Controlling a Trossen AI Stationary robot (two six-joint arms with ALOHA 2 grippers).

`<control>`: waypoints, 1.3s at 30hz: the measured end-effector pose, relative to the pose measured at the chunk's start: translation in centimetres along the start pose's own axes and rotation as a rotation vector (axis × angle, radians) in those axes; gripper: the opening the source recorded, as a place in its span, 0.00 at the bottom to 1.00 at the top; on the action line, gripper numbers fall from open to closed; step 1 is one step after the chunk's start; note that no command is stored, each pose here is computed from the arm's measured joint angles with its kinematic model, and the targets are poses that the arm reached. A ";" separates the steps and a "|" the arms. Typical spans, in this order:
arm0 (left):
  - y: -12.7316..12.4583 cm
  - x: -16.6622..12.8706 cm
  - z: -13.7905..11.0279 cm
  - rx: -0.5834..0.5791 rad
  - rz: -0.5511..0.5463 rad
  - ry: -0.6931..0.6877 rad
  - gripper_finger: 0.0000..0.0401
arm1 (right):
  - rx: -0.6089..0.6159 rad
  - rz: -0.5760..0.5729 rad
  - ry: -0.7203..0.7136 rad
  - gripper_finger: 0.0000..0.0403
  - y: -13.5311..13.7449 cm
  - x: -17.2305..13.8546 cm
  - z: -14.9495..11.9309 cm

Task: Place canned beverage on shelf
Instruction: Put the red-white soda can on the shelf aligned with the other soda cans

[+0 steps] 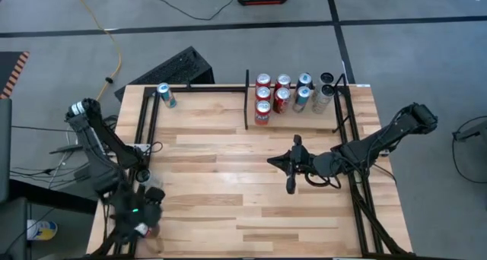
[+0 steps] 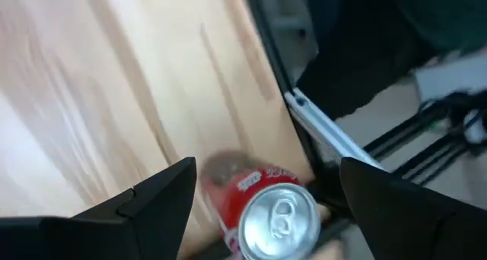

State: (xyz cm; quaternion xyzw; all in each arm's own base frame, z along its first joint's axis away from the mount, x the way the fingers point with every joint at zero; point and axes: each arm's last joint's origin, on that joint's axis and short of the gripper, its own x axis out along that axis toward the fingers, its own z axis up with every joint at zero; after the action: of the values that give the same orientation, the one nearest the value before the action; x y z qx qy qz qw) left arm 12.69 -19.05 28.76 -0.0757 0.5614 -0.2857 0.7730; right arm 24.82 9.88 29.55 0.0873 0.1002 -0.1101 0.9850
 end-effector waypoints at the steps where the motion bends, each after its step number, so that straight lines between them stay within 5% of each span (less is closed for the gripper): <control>1: 0.2 0.0 0.5 -0.056 -0.005 0.041 0.77 | -0.004 -0.001 0.004 0.06 0.1 0.1 -0.1; 8: -1.0 0.7 2.9 -0.205 -0.001 0.222 0.77 | -0.080 -0.016 0.056 0.06 0.6 1.5 -1.7; 13: -2.5 0.5 4.3 -0.191 0.140 0.240 0.77 | -0.125 -0.024 0.096 0.06 1.0 2.6 -3.1; 24: -4.8 2.1 2.7 -0.285 0.308 0.203 0.77 | -0.157 0.023 0.095 0.06 1.6 2.3 -3.2; 39: -4.8 2.6 1.7 -0.396 0.394 0.192 0.77 | -0.194 0.034 0.070 0.06 1.8 2.3 -2.9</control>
State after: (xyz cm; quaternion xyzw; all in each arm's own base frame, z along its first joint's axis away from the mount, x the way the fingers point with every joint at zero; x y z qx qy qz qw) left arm 13.03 -24.77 29.29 -0.0874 0.6806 -0.0209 0.7271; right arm 26.87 11.69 26.48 -0.0032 0.1434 -0.0801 0.9864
